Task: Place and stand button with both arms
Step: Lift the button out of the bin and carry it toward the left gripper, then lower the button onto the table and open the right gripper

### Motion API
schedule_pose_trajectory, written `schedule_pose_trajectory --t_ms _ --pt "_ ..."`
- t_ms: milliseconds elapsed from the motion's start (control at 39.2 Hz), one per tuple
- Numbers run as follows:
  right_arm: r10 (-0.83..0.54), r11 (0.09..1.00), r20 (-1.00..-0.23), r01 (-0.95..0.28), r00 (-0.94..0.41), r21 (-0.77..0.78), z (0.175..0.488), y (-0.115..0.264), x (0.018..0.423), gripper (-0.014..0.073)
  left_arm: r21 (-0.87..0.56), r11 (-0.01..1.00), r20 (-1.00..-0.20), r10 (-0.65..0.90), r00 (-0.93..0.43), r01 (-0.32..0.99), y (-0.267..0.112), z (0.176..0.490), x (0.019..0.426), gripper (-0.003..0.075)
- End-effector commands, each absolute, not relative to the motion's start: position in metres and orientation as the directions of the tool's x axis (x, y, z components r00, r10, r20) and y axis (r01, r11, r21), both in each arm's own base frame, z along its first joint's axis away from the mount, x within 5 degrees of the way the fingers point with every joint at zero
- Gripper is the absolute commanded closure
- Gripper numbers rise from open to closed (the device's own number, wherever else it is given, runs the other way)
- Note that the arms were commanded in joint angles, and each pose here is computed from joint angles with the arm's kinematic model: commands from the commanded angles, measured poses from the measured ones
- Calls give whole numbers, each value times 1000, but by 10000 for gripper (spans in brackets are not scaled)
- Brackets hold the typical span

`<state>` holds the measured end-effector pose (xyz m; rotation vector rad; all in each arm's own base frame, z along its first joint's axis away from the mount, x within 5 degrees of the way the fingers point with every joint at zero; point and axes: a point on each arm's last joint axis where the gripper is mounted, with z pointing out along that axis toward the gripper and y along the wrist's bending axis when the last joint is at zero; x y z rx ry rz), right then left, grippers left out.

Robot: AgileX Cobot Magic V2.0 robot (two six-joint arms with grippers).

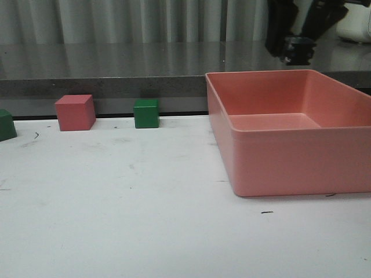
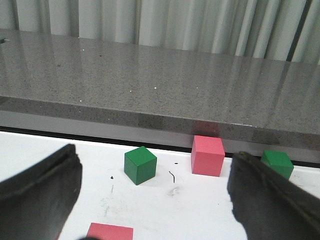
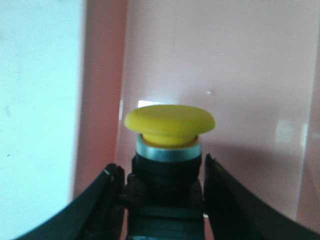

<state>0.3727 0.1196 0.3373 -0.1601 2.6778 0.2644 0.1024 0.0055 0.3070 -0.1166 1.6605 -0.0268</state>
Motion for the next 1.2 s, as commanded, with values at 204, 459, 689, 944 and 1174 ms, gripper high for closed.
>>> schedule_pose_trajectory --t_ms 204,459,689,944,1174 --pt "-187 889 -594 -392 -783 237 380 216 327 342 -89 994 -996 -88 24 -60 6 327 103 156" --pt "-290 816 -564 -507 -774 277 350 300 309 342 -89 994 -996 -88 24 -60 6 327 103 156" --pt "-257 841 -463 -432 -848 326 311 345 324 342 -89 994 -996 -88 24 -60 6 327 103 156" --pt "-171 890 -360 -301 -917 343 259 359 346 342 -89 995 -996 -88 24 -54 6 327 103 156" --pt "-112 903 -339 -238 -934 358 229 364 359 342 -89 995 -996 -89 22 -36 4 327 104 156"
